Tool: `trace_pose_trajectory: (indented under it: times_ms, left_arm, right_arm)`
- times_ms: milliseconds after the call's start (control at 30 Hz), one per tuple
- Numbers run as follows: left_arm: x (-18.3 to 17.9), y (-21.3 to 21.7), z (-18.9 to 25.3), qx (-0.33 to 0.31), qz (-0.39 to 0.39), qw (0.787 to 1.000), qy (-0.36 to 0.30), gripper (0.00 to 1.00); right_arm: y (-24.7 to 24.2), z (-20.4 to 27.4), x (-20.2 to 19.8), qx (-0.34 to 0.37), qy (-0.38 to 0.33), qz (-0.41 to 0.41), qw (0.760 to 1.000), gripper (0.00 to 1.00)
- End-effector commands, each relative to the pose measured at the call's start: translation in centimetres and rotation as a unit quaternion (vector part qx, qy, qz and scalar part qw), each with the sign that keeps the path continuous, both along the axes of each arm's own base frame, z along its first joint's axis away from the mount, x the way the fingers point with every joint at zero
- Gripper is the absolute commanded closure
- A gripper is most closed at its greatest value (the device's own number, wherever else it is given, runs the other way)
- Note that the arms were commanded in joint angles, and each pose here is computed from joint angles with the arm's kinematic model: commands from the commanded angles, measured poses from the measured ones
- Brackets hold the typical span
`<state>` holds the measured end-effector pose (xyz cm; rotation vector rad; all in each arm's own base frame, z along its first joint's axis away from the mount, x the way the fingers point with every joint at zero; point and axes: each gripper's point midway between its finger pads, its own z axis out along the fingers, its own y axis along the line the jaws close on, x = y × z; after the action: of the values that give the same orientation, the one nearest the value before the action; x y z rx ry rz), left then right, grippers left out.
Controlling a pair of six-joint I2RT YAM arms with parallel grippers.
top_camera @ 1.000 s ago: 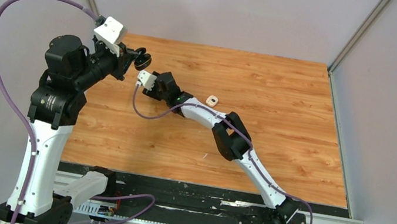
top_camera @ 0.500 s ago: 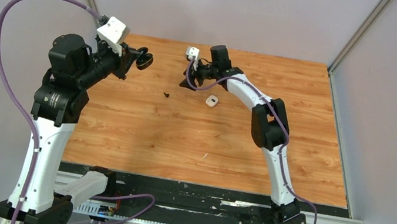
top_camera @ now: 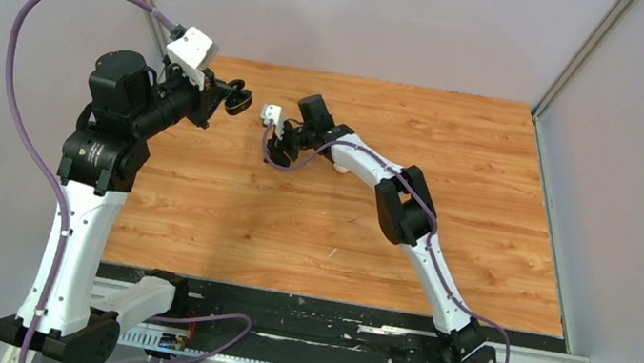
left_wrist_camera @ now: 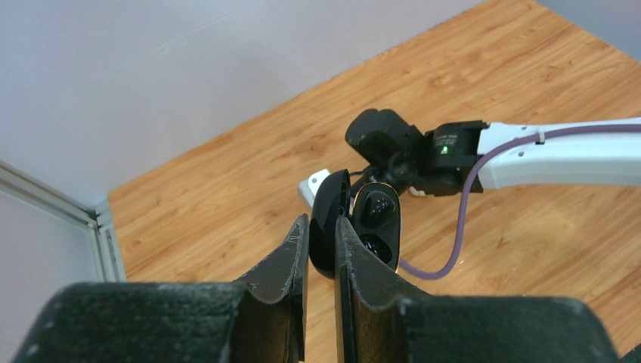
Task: Insert the wireless bluetooth earbuds into the charging case
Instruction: Move the earbud to the center of the board.
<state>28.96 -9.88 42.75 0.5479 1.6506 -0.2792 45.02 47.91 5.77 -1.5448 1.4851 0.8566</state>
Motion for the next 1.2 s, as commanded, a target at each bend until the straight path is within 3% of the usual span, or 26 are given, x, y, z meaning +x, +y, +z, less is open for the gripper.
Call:
trace_pose_trajectory:
  times_ms: [0,400,800,1167]
  left_arm:
    - [-0.5,0.0,2.0,0.001,-0.006,0.999,-0.032,1.0]
    - [-1.2,0.2,2.1,-0.002,-0.002,1.0,-0.031,1.0]
    - [-1.4,-0.1,2.0,-0.006,-0.01,0.999,-0.032,1.0]
    - [-1.3,-0.1,1.8,-0.007,-0.011,0.999,-0.03,1.0]
  right_arm:
    - [1.3,0.3,1.1,-0.006,-0.031,-0.02,0.999,0.53]
    - [1.2,-1.3,0.9,-0.022,-0.048,-0.008,0.999,0.54]
    - [0.9,4.7,1.2,0.036,-0.066,0.009,0.997,0.51]
    - [-1.0,2.6,2.6,0.015,-0.072,-0.007,0.997,0.45]
